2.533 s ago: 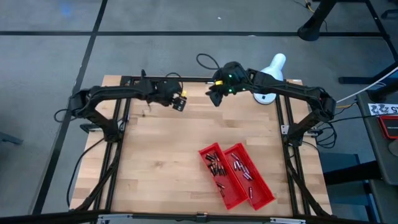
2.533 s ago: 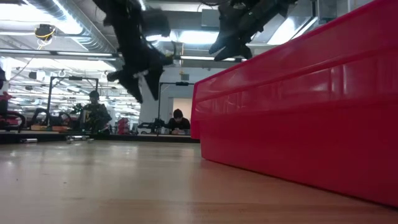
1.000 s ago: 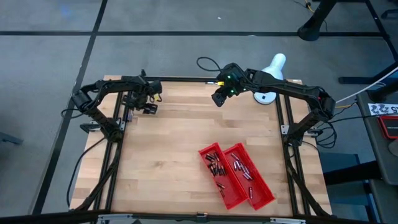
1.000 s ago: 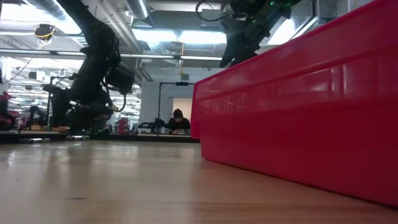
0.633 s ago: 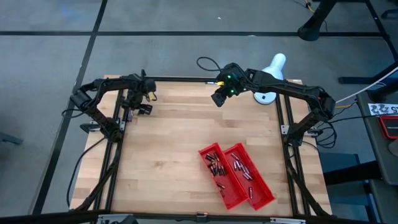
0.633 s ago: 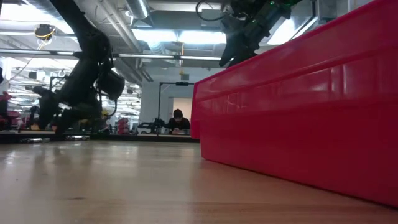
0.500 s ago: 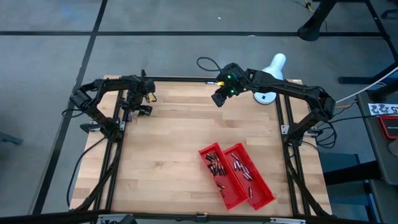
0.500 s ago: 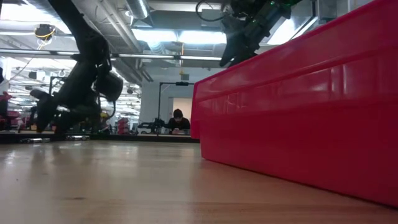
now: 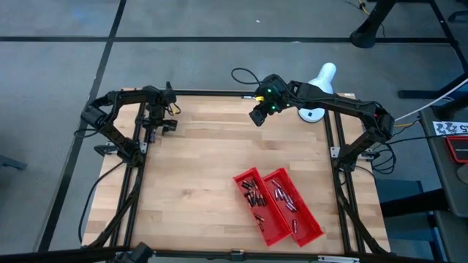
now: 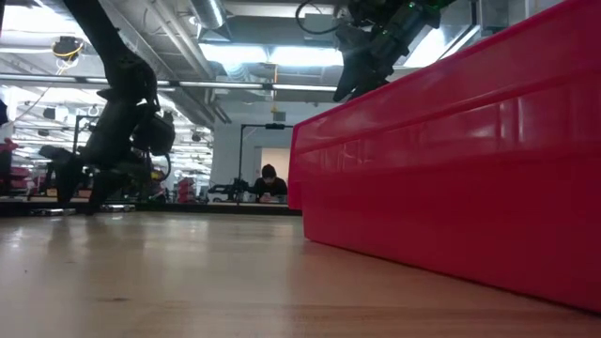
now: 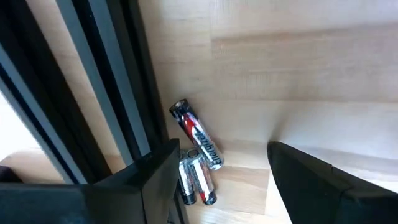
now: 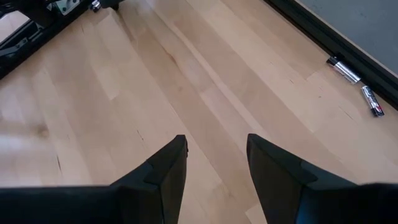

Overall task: Sort batteries
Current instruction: Put the silver battery into the right red bin

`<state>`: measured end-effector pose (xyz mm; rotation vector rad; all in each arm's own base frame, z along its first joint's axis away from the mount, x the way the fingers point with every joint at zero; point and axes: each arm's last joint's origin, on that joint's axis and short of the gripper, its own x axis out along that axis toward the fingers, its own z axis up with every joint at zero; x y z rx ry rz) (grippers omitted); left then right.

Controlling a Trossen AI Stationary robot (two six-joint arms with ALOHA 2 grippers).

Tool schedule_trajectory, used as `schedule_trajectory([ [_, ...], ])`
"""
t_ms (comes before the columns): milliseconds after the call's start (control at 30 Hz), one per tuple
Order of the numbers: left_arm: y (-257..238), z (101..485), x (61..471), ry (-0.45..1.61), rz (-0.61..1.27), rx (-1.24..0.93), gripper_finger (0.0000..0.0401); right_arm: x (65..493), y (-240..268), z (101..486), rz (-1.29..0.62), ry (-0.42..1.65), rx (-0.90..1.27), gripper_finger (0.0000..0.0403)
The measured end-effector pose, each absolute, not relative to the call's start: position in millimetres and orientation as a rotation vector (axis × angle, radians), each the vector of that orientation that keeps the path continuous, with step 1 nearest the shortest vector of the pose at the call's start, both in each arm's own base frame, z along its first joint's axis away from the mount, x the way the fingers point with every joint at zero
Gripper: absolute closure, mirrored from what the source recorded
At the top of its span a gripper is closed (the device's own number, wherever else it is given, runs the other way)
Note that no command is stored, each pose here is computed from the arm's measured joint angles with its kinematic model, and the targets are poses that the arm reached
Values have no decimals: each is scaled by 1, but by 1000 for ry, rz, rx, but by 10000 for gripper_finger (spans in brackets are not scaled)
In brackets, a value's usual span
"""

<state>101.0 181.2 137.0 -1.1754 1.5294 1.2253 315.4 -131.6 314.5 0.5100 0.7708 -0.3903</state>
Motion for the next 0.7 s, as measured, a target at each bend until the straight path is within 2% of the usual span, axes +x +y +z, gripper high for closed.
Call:
schedule_trajectory([
  [133, 186, 137, 94, 1494, 1238, -1227, 176, 315, -132, 314, -390, 771, 510, 233],
  [467, 195, 136, 80, 1421, 1249, -1308, 262, 315, -131, 314, -391, 776, 512, 233],
  [700, 197, 136, 79, 1403, 1243, -1302, 293, 315, -131, 314, -391, 776, 512, 233],
])
